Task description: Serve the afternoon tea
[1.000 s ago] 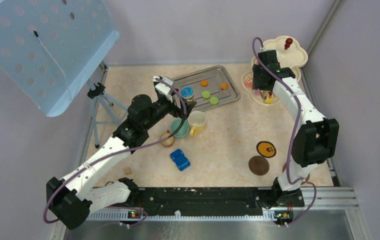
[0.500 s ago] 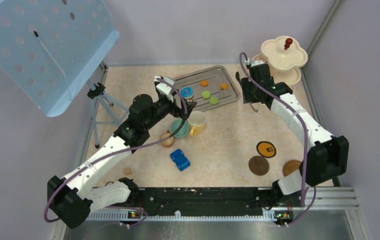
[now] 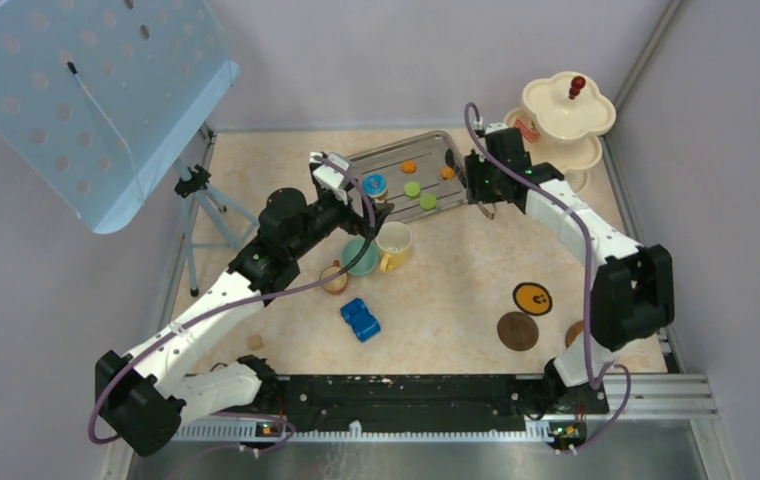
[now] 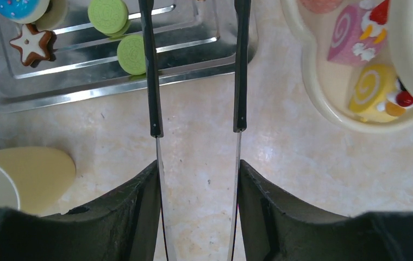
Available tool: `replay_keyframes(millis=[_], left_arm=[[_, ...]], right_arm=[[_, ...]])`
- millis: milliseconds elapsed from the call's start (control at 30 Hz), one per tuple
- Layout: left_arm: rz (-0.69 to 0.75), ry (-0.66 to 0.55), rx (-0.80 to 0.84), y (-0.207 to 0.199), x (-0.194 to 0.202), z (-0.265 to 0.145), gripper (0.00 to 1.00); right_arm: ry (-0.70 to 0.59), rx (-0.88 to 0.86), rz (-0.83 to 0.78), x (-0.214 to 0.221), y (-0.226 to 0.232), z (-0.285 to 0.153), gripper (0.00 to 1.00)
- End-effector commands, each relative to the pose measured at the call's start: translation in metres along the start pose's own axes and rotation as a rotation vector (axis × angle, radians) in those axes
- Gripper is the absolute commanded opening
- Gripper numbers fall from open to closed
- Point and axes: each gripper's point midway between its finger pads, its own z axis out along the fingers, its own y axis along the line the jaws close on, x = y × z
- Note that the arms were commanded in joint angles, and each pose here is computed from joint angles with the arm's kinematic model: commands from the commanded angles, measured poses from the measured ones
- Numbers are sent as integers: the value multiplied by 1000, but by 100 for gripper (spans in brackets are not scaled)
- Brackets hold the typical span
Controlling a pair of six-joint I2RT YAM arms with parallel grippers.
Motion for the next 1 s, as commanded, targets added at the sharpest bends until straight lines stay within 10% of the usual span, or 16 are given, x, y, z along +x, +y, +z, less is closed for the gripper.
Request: replay_keyframes(millis=[0, 367, 967], left_arm=[[7, -47, -13, 2, -13, -1, 99], [22, -79, -36, 6, -23, -8, 99], [21, -90, -21, 2, -29, -11, 99]], right_arm=[[-59, -71, 9, -33, 36, 14, 49], [57, -399, -50, -39, 130, 60, 48], [214, -459, 80, -11, 151, 90, 46]])
